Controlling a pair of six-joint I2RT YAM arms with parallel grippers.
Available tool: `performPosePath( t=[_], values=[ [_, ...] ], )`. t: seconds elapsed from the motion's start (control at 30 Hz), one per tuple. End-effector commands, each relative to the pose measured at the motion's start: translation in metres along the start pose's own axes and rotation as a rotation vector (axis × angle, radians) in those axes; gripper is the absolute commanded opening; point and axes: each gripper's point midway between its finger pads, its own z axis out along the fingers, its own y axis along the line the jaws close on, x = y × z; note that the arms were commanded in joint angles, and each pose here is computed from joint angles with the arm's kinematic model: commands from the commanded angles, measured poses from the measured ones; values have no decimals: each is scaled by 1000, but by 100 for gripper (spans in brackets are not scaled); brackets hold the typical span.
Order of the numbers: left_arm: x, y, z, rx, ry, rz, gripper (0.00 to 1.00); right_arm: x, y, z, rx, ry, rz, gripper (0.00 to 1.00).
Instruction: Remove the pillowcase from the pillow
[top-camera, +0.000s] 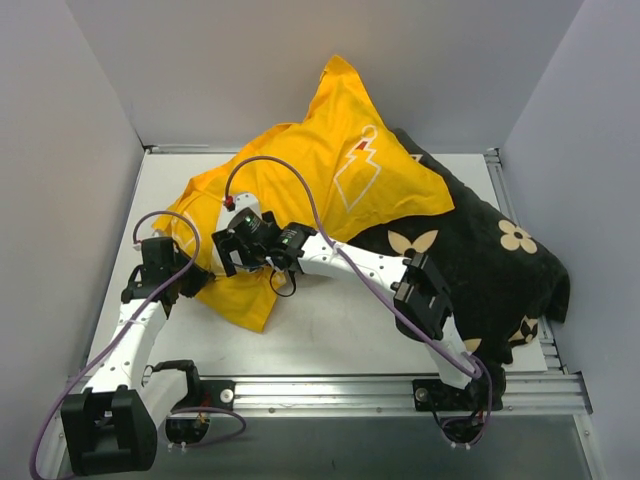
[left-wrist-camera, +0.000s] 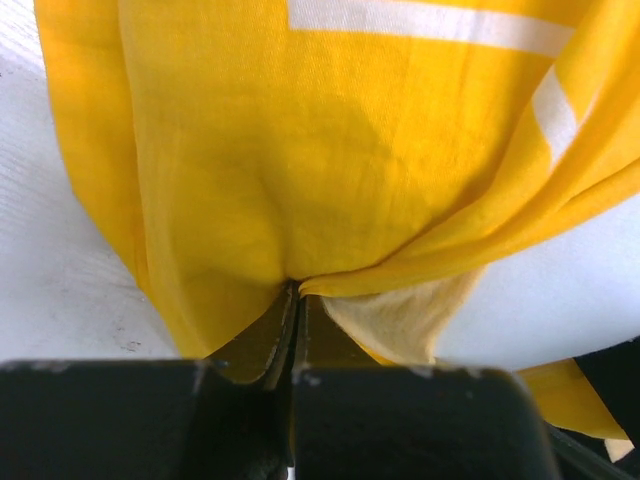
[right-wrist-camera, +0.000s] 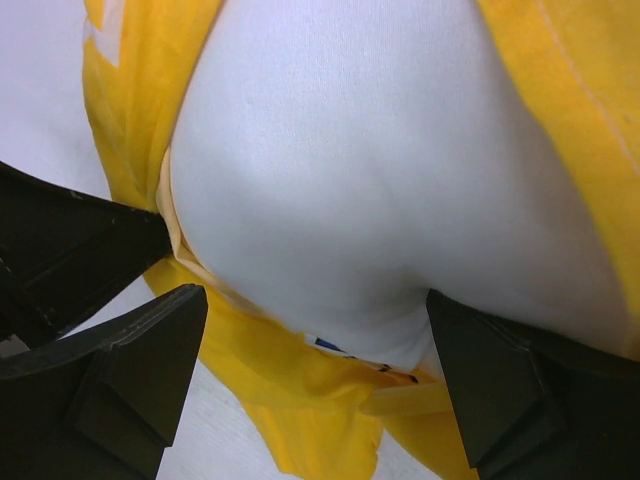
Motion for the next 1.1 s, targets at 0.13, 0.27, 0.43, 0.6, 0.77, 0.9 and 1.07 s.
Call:
performPosePath(
  t=[0.13,0.27,0.43,0.6,0.77,0.9,1.07],
  values=[
    [11,9,-4,-26,20,22,0,-31,-11,17,26,-95,78,99],
    [11,-4,-11,23,23,48,0,-23,-21,43,19,-27,139,84],
    [2,-29,-31,115,-1,100,0,-31,-45,50,11,-8,191,18],
    [-6,-44,-50,179,-31,184,0,-60,-60,28,25,-62,188,0],
    [-2,-49,-55,205,4,270,0,-126,-83,-25,111,-241,160,0],
    [-1,-52,-55,219,27,319,0,-184,-91,-88,257,-424,80,0],
    [-8,-61,-49,217,29,310,0,-214,-86,-147,398,-543,-46,0]
  ],
)
